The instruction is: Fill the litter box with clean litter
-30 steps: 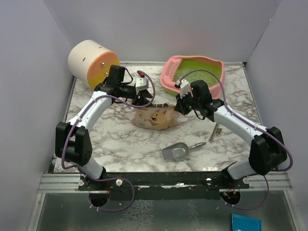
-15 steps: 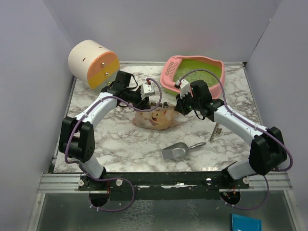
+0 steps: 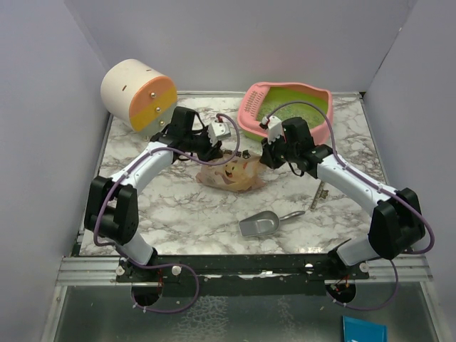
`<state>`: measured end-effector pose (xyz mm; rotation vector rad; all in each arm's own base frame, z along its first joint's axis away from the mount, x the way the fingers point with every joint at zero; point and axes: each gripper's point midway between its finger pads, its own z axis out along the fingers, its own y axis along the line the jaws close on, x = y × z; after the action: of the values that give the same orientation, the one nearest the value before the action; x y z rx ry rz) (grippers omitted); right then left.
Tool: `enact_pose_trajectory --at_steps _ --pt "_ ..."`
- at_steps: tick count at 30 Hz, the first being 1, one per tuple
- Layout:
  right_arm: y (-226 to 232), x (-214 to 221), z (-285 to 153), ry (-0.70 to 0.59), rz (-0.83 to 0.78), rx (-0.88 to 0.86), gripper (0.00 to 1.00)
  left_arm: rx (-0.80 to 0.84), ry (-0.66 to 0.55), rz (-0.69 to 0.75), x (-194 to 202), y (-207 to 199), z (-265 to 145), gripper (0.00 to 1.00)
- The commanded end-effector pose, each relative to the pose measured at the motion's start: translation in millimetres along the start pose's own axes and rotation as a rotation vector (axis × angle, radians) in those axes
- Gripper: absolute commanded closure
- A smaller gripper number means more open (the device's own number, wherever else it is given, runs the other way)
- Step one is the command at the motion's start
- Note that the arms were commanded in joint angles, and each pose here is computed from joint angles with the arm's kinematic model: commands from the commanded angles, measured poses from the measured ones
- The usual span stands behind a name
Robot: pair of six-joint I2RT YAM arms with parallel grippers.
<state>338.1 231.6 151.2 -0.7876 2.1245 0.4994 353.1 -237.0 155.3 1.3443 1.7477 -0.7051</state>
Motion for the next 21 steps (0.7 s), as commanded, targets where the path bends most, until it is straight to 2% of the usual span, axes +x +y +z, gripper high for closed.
enact_pose_trajectory --at_steps 1,4,8,10,13,14,17,21 --pt "-22 -30 -25 -0.049 0.066 0.144 0.72 -0.183 -0.072 -0.043 -33 24 -23 0.75" --pt "-22 -47 -40 -0.119 0.09 0.167 0.57 -0.278 -0.169 -0.088 -57 32 -37 0.68" --pt "-29 -72 -67 -0.233 0.183 0.245 0.51 -0.445 -0.326 -0.192 -84 37 -68 0.66" --pt "-31 -72 -72 -0.229 0.256 0.257 0.51 -0.524 -0.364 -0.268 -85 38 -84 0.66" --pt "-35 -50 -67 -0.148 0.425 0.297 0.72 -0.541 -0.354 -0.381 -76 25 -94 0.66" --pt "-40 -40 -66 -0.123 0.457 0.333 0.76 -0.53 -0.337 -0.414 -72 18 -94 0.66" --pt "-68 3 -70 -0.084 0.602 0.469 0.73 -0.499 -0.275 -0.476 -55 3 -92 0.66" --pt "-113 63 -92 -0.094 0.867 0.549 0.72 -0.491 -0.235 -0.511 -34 -8 -88 0.66"
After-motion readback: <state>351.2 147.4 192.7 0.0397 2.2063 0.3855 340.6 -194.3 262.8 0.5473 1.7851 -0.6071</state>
